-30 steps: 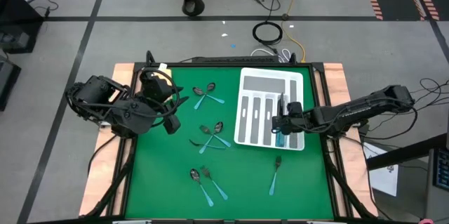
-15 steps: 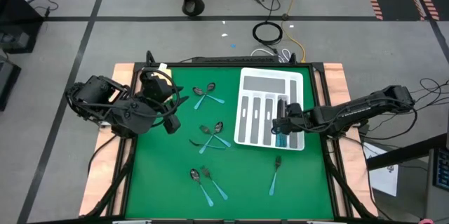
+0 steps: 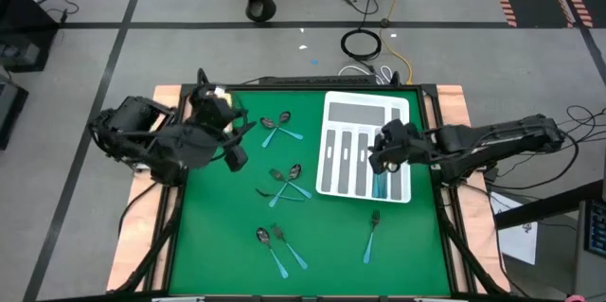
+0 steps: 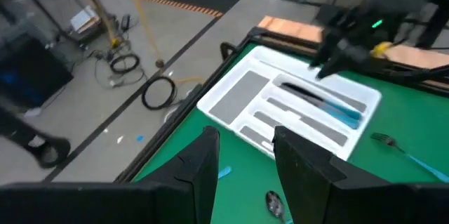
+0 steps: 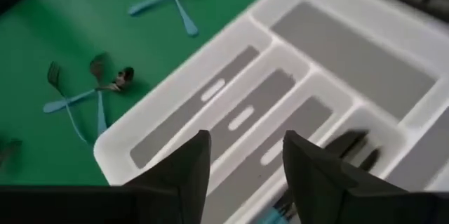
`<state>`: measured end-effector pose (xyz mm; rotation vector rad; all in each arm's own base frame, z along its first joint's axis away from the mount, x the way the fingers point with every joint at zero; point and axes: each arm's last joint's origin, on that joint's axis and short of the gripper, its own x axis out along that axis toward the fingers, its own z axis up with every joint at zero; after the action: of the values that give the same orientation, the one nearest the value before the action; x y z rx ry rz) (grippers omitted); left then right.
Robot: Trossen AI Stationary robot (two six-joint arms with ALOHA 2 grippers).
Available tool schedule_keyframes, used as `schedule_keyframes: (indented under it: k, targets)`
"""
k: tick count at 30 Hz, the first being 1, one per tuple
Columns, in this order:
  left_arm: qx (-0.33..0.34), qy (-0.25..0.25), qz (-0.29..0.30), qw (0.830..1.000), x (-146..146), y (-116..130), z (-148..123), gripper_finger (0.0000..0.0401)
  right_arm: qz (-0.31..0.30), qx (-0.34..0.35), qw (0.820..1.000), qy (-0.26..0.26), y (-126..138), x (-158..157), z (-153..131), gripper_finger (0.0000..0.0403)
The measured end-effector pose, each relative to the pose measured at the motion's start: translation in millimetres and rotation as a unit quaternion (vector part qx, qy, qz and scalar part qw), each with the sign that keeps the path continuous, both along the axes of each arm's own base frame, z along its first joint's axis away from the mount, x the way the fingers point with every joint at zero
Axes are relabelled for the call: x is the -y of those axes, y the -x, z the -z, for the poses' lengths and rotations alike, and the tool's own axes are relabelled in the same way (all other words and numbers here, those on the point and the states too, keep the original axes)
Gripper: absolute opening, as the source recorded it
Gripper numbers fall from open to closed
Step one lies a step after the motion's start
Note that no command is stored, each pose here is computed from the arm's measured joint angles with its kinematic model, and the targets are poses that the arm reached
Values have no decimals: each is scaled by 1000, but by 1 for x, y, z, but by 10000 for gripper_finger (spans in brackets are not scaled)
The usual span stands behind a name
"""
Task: Sort silverware
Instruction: Put the blue spoon into the silverware tray
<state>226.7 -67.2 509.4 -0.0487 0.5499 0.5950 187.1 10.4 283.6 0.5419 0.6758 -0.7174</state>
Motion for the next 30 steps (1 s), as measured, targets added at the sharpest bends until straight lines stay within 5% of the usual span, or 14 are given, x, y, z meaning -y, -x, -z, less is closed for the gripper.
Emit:
schedule_keyframes:
  k: [9, 15, 19, 23, 30]
  targets:
    - [-141, 12, -77, 987, -87, -32, 38, 141, -63, -34, 995, 67, 21, 3, -79, 160]
    - [-264, 10, -42, 964, -157, -53, 92, 141, -101, -44, 989, 101, 46, 7, -118, 160]
    - [-229, 79, -27, 970, -204, -60, 129, 141, -115, -23, 986, 114, 59, 8, -131, 160]
    - [-168, 128, -117, 970, -246, -52, 156, 141, -117, -13, 986, 115, 72, 10, -134, 160]
    - [-135, 283, -222, 923, -294, -13, 207, 141, -86, 9, 988, 124, 81, 13, -137, 160]
